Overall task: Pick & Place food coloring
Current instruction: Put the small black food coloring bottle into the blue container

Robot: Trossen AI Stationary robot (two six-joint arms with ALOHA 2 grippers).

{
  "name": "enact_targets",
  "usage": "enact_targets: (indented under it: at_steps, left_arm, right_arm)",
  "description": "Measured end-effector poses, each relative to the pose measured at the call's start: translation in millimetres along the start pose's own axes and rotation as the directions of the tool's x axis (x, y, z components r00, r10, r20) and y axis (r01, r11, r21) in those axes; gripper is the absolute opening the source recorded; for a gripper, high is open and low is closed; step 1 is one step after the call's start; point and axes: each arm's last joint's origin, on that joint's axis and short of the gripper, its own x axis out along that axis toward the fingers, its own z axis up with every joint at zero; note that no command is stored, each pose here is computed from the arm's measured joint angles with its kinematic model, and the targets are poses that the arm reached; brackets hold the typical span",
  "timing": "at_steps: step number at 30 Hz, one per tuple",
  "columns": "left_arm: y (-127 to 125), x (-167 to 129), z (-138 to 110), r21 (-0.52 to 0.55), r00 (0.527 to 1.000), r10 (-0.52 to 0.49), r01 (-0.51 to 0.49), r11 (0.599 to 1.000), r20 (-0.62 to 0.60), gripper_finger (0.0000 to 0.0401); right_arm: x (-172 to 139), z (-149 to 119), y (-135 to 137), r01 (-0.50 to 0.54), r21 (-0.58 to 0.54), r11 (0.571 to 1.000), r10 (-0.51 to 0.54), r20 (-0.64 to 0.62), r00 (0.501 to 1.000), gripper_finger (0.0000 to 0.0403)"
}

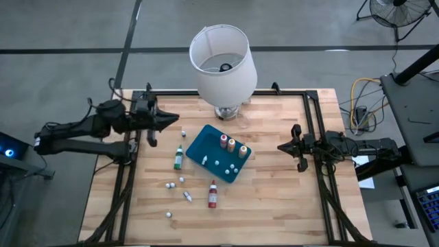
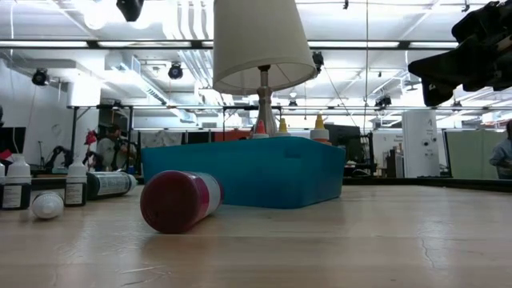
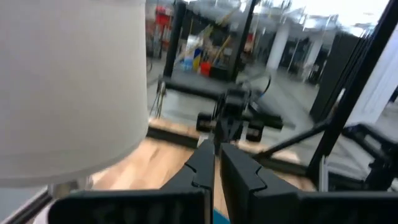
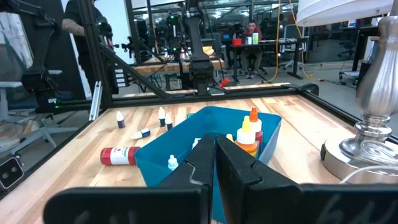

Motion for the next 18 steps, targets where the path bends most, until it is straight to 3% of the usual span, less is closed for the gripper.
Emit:
enact_targets:
  at_steps: [12, 18]
  left_arm:
    - [-1, 16, 14, 0.117, 0.990, 0.096, -0.084, 0.990, -0.101, 0.0000]
    - [2, 11, 18, 0.155, 0.962, 0.217, -0.192, 0.969, -0.164, 0.0000]
  right_arm:
    - [0, 0, 0, 0.000, 0.000, 1.000, 0.000, 0.000, 1.000, 0.0009]
    - [0, 0, 0, -0.001, 0.000, 1.000, 0.001, 0.000, 1.000, 0.0008]
